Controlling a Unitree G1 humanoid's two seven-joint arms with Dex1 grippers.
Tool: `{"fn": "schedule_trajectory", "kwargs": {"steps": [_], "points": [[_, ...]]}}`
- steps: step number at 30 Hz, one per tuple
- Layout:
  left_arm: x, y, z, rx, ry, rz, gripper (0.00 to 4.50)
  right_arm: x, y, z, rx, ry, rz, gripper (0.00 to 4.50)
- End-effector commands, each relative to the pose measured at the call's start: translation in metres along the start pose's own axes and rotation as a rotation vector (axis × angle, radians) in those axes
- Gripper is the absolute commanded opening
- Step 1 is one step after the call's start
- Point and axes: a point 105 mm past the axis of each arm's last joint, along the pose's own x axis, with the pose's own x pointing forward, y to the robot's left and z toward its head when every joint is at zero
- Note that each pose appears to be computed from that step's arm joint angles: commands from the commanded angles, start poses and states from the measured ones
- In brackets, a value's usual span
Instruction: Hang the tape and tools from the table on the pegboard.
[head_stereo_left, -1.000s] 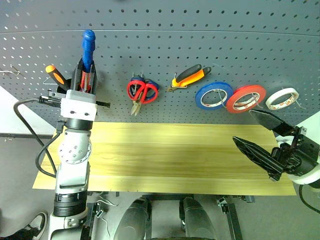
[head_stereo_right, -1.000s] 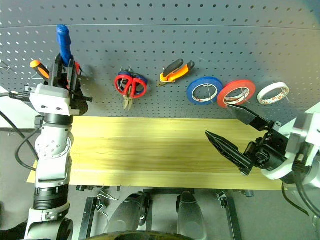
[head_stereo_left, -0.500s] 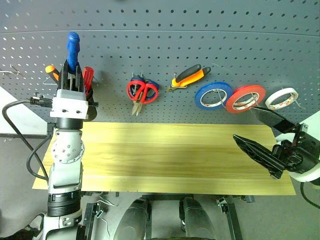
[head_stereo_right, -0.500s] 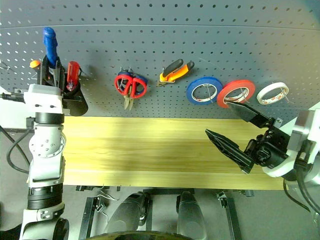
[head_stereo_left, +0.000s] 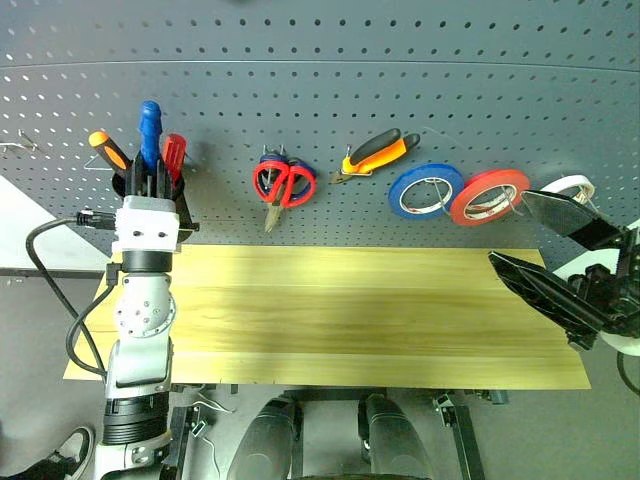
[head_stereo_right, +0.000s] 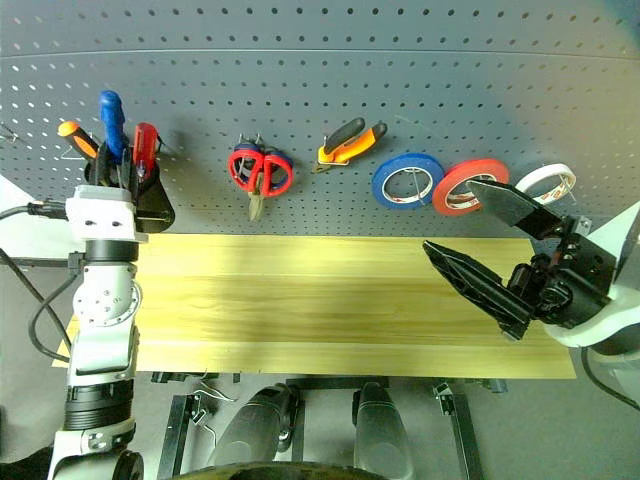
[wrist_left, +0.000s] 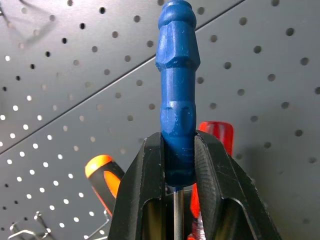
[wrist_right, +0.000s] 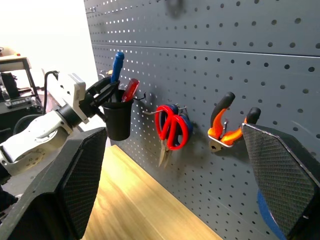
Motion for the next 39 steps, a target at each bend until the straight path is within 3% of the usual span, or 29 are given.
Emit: {"fn": "schedule_trajectory", "kwargs": {"steps": [1, 10, 17, 24, 27, 36, 39], "points": [[0.000, 0.011, 0.007, 0.021, -0.024, 0.047, 0.81, 0.000, 0.003, 0.006, -0.035, 0.003, 0.011, 4.50], [0.001, 0.021, 0.013, 0.066, -0.059, 0.104, 3.83, 0.001, -0.001, 0.000, -0.028, 0.023, 0.007, 4.50], [0.006, 0.004, 0.027, 0.026, -0.108, 0.044, 3.83, 0.002, -0.003, -0.003, -0.034, 0.027, 0.007, 4.50], [0.023, -0.032, 0.078, -0.098, -0.263, -0.065, 3.83, 0.008, -0.005, -0.010, -0.052, 0.003, 0.008, 4.50], [0.018, -0.046, 0.086, -0.149, -0.278, -0.148, 3.83, 0.010, -0.004, -0.014, -0.054, -0.005, 0.002, 4.50], [-0.010, -0.091, 0.084, -0.248, -0.241, -0.479, 3.83, 0.016, 0.012, -0.026, 0.008, -0.072, -0.018, 4.50], [-0.025, -0.115, 0.064, -0.342, -0.101, -0.629, 3.83, 0.020, 0.021, -0.058, 0.032, 0.029, -0.074, 4.50]]}}
